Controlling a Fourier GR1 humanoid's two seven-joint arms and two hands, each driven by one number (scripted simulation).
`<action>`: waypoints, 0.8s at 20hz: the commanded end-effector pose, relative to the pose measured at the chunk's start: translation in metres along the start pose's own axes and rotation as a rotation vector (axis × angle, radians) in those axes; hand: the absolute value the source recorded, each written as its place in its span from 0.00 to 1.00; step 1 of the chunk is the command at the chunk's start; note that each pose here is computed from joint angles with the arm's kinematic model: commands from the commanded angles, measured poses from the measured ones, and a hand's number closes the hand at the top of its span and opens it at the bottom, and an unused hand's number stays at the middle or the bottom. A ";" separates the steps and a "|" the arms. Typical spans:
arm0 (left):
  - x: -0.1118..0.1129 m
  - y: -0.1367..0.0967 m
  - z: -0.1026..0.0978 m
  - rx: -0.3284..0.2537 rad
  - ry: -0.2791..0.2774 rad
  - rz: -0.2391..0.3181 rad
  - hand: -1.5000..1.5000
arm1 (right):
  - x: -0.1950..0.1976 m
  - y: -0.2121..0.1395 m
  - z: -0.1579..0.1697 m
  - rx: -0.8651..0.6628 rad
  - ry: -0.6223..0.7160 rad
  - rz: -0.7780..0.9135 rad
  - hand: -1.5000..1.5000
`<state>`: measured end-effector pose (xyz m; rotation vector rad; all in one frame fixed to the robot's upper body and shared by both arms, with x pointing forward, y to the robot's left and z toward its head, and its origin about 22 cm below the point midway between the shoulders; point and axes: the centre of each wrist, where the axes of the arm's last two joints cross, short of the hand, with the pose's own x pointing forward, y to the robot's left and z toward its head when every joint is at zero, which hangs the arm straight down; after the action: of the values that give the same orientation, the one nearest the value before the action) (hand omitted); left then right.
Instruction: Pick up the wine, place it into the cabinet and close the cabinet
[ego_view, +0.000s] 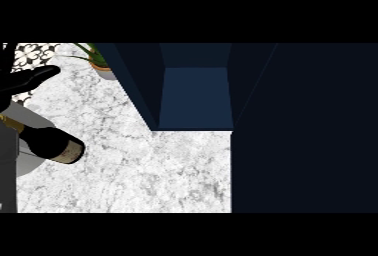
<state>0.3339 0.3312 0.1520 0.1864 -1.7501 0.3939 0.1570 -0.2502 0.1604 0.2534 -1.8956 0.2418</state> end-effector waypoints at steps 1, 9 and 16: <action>-0.002 0.008 0.015 0.014 0.007 -0.005 0.00 | 0.009 0.007 0.002 -0.006 -0.014 -0.011 0.00; -0.024 0.034 0.025 0.080 0.049 -0.078 0.00 | 0.011 0.014 0.004 0.009 -0.006 -0.016 0.00; -0.031 0.059 0.044 0.117 0.050 -0.087 0.00 | 0.015 0.000 0.003 0.009 -0.024 -0.003 0.00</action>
<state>0.2920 0.3634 0.1263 0.3126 -1.6762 0.4280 0.1585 -0.2486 0.1645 0.2432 -1.9005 0.2484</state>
